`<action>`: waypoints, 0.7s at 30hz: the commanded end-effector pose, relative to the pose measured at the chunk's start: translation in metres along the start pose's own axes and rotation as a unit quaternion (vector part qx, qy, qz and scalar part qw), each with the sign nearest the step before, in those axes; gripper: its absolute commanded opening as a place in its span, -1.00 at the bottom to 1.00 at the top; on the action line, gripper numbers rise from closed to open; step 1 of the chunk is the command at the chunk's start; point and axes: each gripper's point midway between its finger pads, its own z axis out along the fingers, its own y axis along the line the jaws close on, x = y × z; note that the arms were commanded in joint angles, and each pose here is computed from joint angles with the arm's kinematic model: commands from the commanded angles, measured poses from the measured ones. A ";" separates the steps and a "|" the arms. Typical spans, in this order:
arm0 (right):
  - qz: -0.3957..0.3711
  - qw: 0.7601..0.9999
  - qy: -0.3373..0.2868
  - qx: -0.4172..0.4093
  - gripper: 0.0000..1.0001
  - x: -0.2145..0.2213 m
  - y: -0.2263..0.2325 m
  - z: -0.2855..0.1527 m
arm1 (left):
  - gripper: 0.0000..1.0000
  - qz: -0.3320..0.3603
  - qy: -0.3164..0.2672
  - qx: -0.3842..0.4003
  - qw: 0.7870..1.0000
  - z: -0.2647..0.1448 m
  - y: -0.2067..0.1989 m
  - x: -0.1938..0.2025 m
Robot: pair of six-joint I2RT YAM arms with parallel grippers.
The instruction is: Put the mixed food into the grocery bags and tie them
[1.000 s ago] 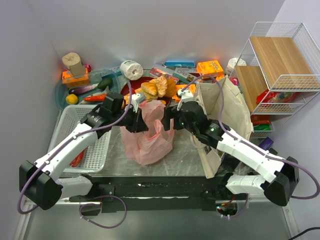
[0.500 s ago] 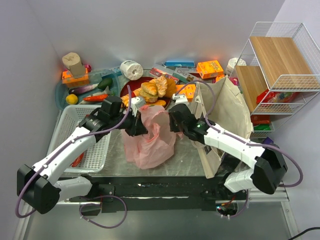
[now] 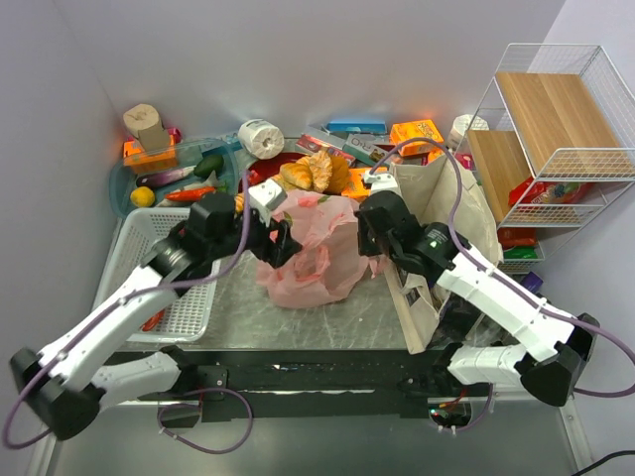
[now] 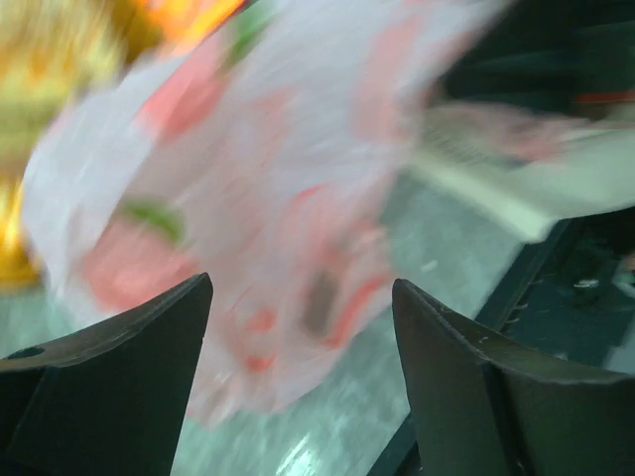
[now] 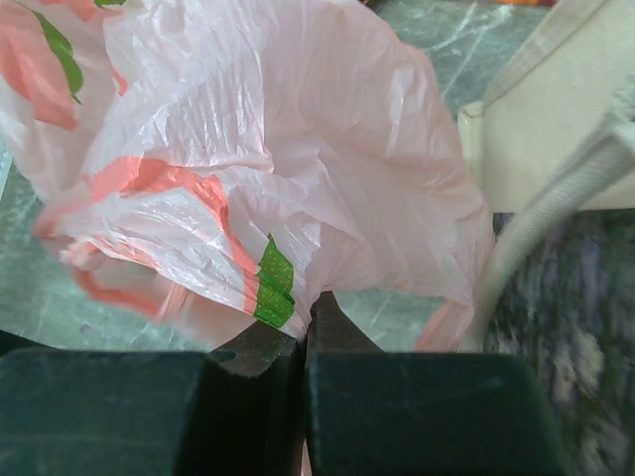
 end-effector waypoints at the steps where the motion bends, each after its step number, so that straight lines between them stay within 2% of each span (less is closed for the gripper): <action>1: 0.004 0.999 0.014 0.034 -0.98 -0.009 -0.008 -0.006 | 0.60 0.089 -0.131 0.078 0.984 -0.029 -0.073 -0.055; 4: 0.002 0.998 0.030 0.052 -0.99 -0.012 -0.009 -0.004 | 0.61 0.099 -0.110 0.119 0.982 -0.020 -0.115 -0.037; 7: 0.004 0.998 0.034 0.050 -1.00 -0.016 -0.005 -0.004 | 0.59 0.110 -0.059 0.122 0.985 0.003 -0.132 -0.013; 10: 0.008 0.999 0.030 0.037 -1.00 -0.022 0.000 -0.007 | 0.57 0.080 -0.029 0.092 0.992 0.024 -0.125 0.002; 15: 0.015 0.999 0.020 0.021 -1.00 -0.026 0.003 -0.013 | 0.73 0.050 -0.045 0.045 0.997 0.041 -0.107 0.017; 21: 0.017 1.000 0.021 0.008 -1.00 -0.024 0.005 -0.016 | 0.82 0.036 -0.037 -0.016 0.999 0.065 -0.088 0.029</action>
